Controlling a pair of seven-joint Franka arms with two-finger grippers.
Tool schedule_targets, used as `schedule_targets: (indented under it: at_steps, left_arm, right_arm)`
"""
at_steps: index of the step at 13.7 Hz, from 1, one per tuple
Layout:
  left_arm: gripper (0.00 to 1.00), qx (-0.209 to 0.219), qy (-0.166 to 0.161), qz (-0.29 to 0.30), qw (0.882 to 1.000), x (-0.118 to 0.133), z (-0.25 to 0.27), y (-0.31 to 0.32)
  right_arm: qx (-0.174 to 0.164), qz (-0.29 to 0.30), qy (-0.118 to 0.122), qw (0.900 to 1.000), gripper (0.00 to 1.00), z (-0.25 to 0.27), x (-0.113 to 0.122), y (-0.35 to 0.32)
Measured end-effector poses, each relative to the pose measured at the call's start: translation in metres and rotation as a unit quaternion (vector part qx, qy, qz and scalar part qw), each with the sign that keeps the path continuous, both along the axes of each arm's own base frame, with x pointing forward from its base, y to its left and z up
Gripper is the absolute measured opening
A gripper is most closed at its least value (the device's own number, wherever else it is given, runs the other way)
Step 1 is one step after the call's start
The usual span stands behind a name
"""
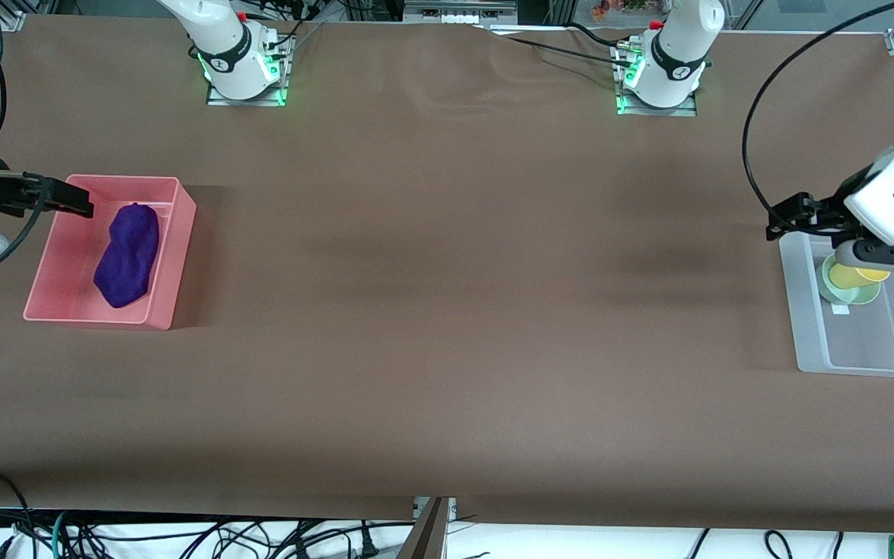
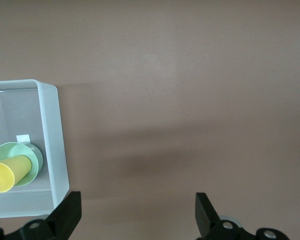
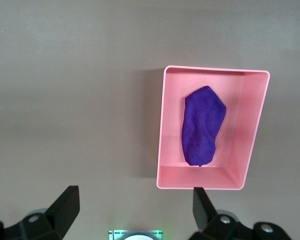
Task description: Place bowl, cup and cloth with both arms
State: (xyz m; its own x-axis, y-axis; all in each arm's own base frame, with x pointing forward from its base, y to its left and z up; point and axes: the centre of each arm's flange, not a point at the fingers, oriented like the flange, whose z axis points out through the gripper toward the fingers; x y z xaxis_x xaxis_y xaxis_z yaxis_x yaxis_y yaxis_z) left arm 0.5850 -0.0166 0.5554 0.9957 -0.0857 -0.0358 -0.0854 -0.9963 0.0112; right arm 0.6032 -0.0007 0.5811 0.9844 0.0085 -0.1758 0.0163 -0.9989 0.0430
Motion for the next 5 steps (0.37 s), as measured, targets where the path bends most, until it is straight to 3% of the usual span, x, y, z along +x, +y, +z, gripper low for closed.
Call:
schedule_targets:
  at_steps: [5]
  left_arm:
    - [1.0,0.005,-0.011,0.009,1.0,-0.03,-0.006,-0.006]
  right_arm:
    - [0.0,-0.001,0.0,1.0,1.0,0.0,0.0,-0.001]
